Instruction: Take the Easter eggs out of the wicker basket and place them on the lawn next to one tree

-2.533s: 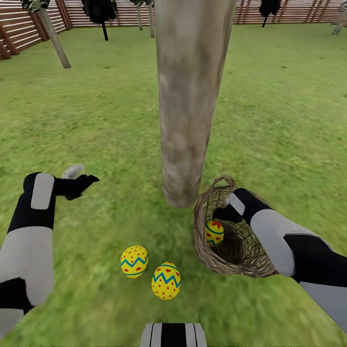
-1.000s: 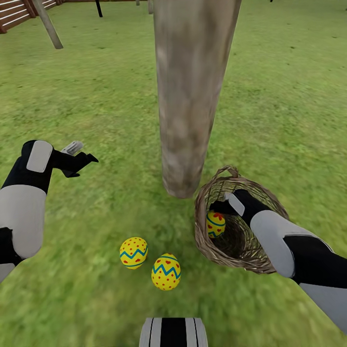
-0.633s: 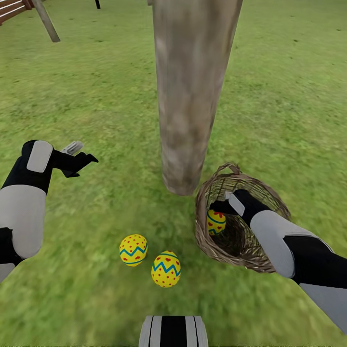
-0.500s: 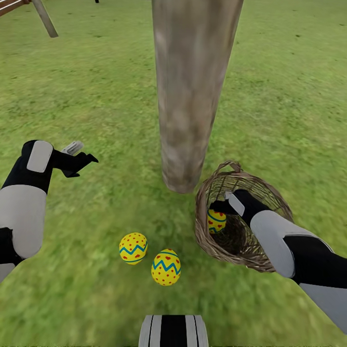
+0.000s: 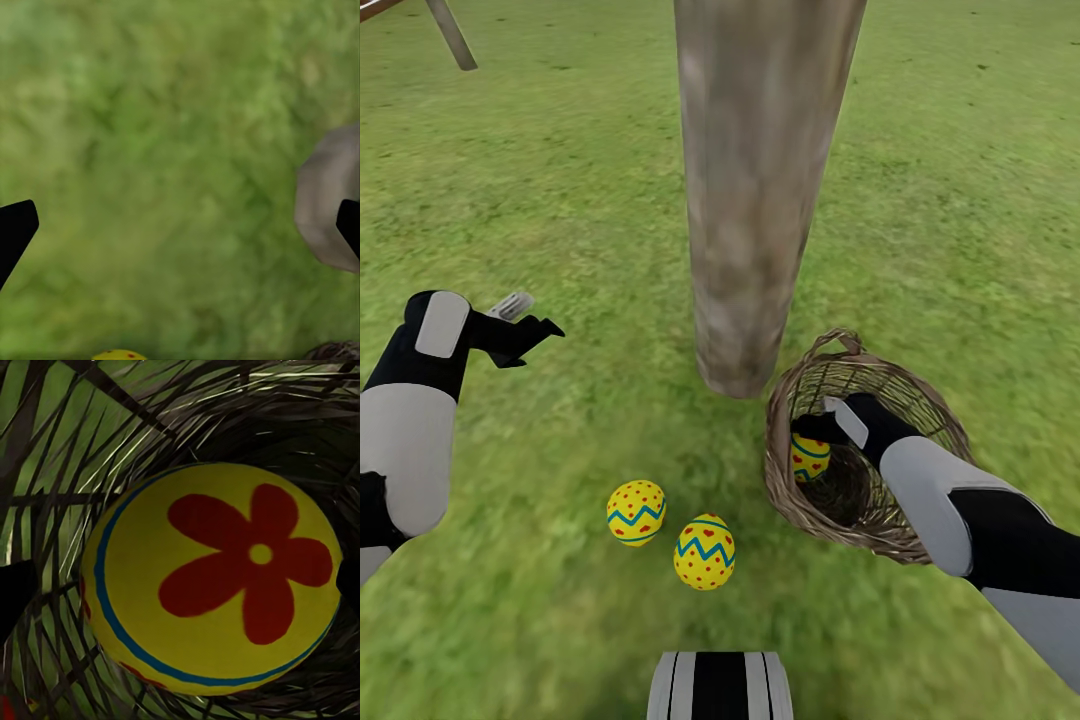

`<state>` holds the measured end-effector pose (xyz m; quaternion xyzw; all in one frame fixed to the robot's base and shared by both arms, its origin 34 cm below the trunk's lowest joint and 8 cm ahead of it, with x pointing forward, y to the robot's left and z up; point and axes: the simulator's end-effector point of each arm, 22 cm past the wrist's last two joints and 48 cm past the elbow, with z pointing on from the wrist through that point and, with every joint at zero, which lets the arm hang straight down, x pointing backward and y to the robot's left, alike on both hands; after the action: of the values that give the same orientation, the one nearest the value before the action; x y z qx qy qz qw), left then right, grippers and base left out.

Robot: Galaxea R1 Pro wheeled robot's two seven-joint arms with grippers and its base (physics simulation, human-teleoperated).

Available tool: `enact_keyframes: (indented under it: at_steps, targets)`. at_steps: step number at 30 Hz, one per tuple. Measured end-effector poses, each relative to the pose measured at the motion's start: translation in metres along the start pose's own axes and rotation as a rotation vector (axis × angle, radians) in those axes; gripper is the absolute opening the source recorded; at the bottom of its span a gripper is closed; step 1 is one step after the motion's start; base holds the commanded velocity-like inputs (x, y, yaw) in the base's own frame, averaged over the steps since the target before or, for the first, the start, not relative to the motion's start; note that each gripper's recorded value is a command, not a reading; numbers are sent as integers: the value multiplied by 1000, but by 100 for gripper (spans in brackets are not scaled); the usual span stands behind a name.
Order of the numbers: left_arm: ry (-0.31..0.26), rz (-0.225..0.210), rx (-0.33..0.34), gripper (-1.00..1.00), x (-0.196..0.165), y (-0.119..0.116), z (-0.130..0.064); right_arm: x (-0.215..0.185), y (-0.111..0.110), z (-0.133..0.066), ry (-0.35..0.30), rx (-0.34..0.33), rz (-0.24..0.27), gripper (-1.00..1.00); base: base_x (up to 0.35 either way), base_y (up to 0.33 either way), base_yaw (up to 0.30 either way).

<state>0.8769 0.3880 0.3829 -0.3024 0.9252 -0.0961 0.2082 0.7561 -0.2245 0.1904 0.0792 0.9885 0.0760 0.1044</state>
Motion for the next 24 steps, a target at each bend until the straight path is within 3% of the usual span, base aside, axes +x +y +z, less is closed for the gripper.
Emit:
enact_keyframes:
  at_steps: [5,11,24]
  targets:
    - [-1,1,-2,100,0,1,0,0,-1,0,-1,2,0,100,0,0,0]
    - [19,1,-20,100,9,9,17,10,-5,15,24,6,3,100,0,0,0]
    - [18,0,-19,100,8,9,16,10,-9,14,22,24,-17,100,0,0,0]
